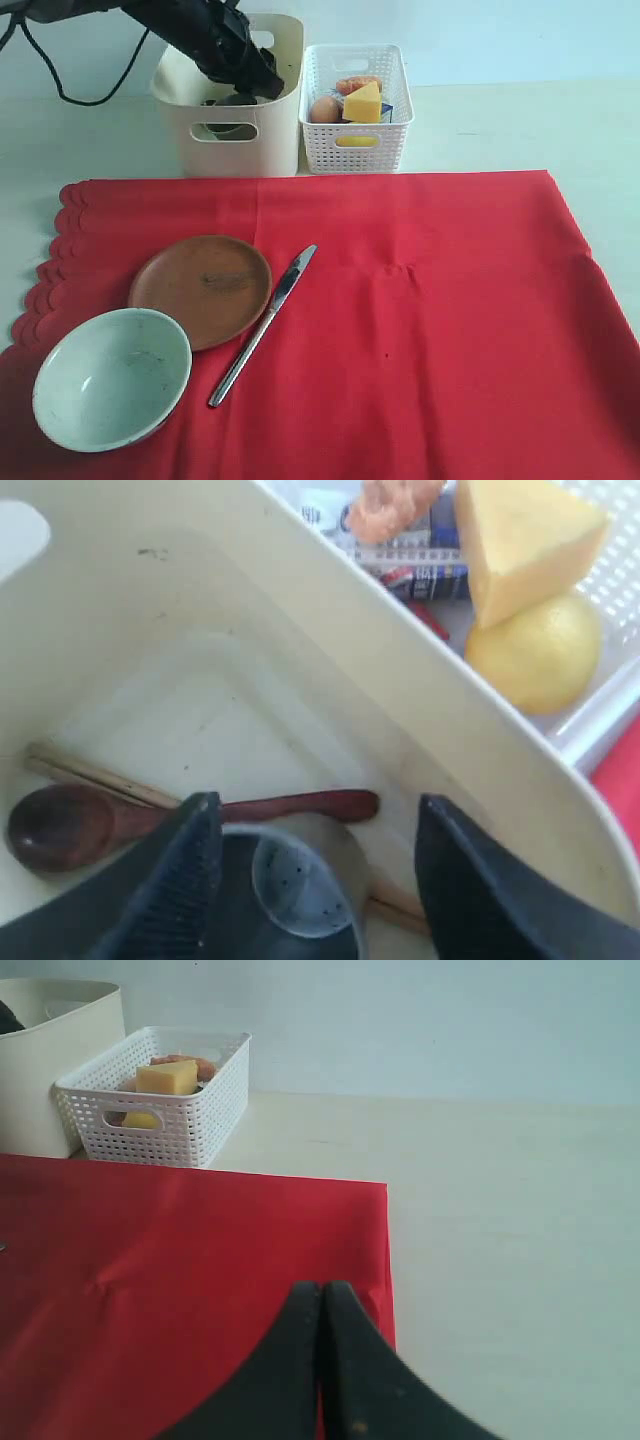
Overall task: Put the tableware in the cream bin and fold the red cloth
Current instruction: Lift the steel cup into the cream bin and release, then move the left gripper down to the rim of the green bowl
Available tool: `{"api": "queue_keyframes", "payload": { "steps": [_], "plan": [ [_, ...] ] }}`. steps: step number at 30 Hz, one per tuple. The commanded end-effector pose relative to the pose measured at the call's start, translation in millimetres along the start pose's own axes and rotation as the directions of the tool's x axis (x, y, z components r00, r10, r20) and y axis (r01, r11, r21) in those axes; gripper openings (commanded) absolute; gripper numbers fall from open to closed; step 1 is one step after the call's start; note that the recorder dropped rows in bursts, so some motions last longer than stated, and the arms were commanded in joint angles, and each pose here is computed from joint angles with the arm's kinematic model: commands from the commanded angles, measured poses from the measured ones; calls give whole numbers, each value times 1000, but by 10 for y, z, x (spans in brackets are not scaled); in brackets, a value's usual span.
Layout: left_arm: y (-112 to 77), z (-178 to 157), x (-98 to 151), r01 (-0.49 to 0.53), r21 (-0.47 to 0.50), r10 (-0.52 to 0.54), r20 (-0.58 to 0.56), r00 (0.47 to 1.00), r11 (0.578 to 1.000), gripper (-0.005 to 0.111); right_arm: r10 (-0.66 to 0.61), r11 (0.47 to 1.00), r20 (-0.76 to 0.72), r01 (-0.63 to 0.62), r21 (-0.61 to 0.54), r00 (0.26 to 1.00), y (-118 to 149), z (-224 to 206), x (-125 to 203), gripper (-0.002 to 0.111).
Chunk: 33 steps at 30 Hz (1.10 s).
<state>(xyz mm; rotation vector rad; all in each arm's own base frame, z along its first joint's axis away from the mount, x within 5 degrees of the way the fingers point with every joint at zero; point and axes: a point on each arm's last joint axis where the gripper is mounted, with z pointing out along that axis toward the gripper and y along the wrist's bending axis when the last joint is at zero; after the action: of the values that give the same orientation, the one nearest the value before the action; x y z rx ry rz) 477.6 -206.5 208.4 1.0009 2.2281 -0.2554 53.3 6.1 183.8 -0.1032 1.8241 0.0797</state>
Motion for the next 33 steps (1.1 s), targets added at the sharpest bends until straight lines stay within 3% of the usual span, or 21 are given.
{"api": "queue_keyframes", "payload": {
  "steps": [1,7,13,20,27,33],
  "plan": [
    [11,-390,-229,44,-28,-42,77,996,999,57,1,1000,16,-1,5,1000,-3,2,0,0],
    [-47,-885,-414,99,-18,-96,117,989,995,57,1,1000,16,-1,5,1000,-3,2,0,0],
    [-165,-1265,-414,127,39,-128,20,992,991,56,1,1000,16,-1,5,1000,-3,2,0,0],
    [-239,-1485,-245,201,38,-190,-205,960,979,55,1,1000,16,-1,5,1000,-3,2,0,0],
    [-274,-1619,-173,267,0,-260,-235,937,964,55,1,1000,16,-1,5,1000,-3,2,0,0],
    [-461,-1768,188,299,8,-279,-332,901,954,55,1,1000,16,-1,5,1000,-3,2,0,0]
  ]
}}
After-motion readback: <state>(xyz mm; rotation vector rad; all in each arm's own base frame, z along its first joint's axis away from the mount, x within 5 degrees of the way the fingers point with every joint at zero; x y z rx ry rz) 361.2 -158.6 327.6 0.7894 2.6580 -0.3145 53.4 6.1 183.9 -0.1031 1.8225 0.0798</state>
